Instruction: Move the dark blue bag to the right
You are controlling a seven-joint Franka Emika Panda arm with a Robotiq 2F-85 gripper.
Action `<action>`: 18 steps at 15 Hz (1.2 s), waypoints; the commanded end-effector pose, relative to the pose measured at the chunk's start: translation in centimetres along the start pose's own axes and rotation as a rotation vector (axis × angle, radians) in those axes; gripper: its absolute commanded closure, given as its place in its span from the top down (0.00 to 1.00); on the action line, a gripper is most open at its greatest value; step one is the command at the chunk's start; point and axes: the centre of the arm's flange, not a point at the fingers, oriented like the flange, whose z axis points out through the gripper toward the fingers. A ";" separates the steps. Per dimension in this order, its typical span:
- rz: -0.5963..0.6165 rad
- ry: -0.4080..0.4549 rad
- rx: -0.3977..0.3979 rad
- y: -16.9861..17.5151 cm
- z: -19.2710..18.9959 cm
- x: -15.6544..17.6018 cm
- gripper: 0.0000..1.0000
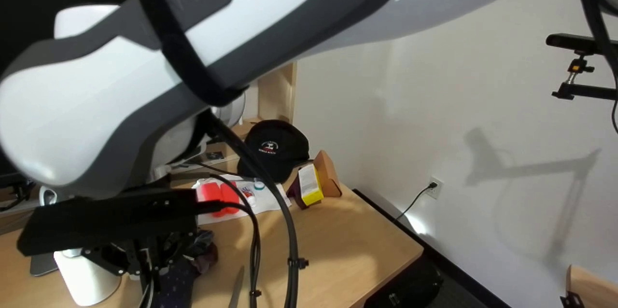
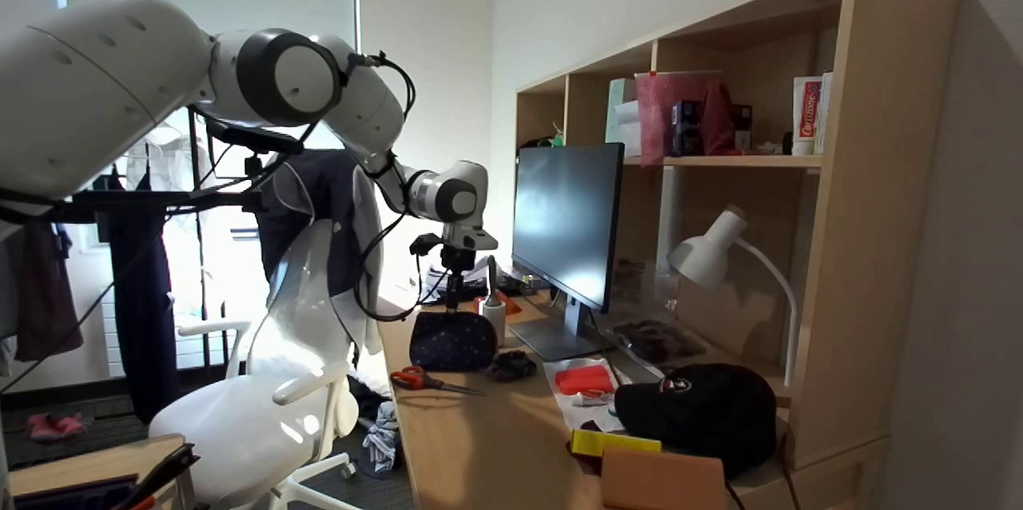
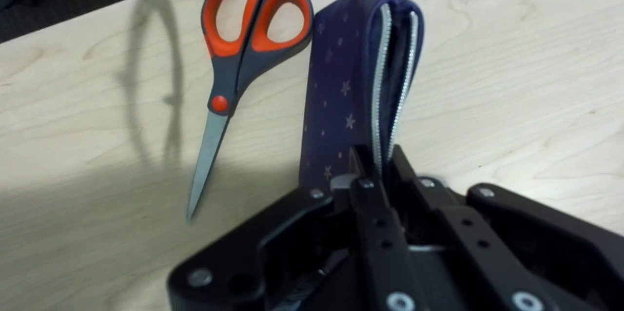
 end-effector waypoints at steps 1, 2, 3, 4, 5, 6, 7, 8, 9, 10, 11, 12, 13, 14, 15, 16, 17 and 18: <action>-0.129 -0.013 0.038 1.3 -2.8 0.1 0.08; -0.154 0.006 0.043 1.8 -3.9 0.1 0.08; -0.184 0.014 0.054 2.1 -4.7 0.2 0.08; -0.206 0.021 0.062 2.4 -5.6 0.3 0.08; -0.227 0.027 0.067 2.7 -6.4 0.5 0.08; -0.241 0.029 0.075 3.4 -7.4 0.7 0.08; -0.262 0.030 0.083 4.0 -8.1 0.8 0.08; -0.304 0.023 0.079 4.8 -8.8 0.8 0.08; -0.329 0.022 0.078 5.4 -9.5 0.8 0.08; -0.347 0.019 0.074 6.8 -10.2 0.6 0.08; -0.362 0.018 0.080 7.8 -10.5 0.5 0.08; -0.373 0.017 0.090 9.2 -10.8 0.2 0.08; -0.381 0.013 0.098 10.3 -10.9 -0.2 0.08; -0.380 0.009 0.110 11.8 -10.9 -0.8 0.08; -0.384 0.001 0.116 13.0 -10.9 -1.2 0.08; -0.370 -0.006 0.128 14.5 -10.6 -1.9 0.08; -0.367 -0.016 0.139 15.6 -10.4 -2.3 0.08; -0.355 -0.033 0.153 17.0 -9.8 -2.7 0.08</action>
